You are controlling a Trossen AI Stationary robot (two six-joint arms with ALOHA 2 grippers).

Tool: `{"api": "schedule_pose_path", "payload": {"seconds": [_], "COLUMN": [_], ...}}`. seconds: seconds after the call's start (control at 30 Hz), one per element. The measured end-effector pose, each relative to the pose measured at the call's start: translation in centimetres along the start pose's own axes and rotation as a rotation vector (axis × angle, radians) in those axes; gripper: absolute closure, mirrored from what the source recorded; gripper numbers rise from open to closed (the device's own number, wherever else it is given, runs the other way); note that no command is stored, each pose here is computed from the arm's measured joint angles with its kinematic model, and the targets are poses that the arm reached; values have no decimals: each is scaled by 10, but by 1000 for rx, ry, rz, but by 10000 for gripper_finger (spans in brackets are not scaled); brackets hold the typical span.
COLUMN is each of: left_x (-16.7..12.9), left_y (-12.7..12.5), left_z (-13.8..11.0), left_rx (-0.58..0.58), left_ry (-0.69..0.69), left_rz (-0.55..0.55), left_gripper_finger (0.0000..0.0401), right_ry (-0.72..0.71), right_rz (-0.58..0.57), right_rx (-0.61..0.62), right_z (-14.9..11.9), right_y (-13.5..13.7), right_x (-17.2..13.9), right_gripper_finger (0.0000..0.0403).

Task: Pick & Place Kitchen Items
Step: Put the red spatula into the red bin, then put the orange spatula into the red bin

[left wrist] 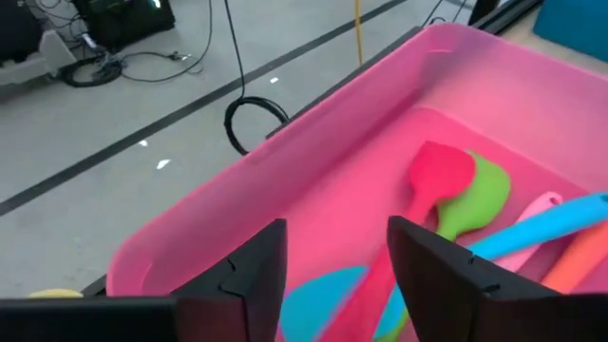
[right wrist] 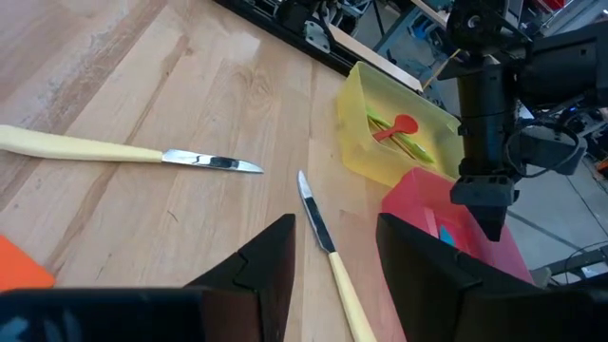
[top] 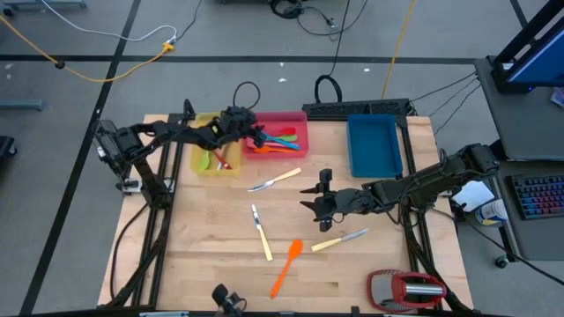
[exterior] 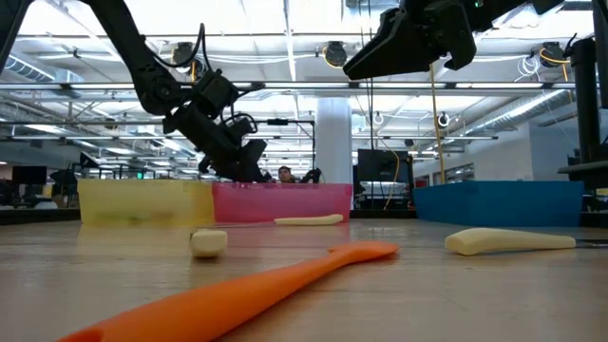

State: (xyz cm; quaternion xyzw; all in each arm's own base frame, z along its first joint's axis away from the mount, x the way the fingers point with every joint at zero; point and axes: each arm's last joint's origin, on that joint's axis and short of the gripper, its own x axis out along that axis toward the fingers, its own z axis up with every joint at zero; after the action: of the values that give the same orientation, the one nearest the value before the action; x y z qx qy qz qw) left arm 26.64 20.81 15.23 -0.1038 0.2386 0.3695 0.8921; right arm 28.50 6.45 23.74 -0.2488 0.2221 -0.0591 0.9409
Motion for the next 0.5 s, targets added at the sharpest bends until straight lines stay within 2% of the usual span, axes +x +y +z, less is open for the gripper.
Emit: {"api": "schedule_pose_path", "payload": {"seconds": [0.3, 0.5], "left_x": [0, 0], "left_y": [4, -2], "left_z": [1, 4], "left_rx": [31, 21], "left_ry": [-8, -40], "left_rz": [-45, -61], "left_gripper_finger": [162, 158], "right_ry": [0, 0], "right_rz": [0, 0], "right_rx": [0, 17], "right_z": [0, 0], "right_y": [0, 0], "right_x": [0, 0], "right_gripper_finger": [263, 262]}}
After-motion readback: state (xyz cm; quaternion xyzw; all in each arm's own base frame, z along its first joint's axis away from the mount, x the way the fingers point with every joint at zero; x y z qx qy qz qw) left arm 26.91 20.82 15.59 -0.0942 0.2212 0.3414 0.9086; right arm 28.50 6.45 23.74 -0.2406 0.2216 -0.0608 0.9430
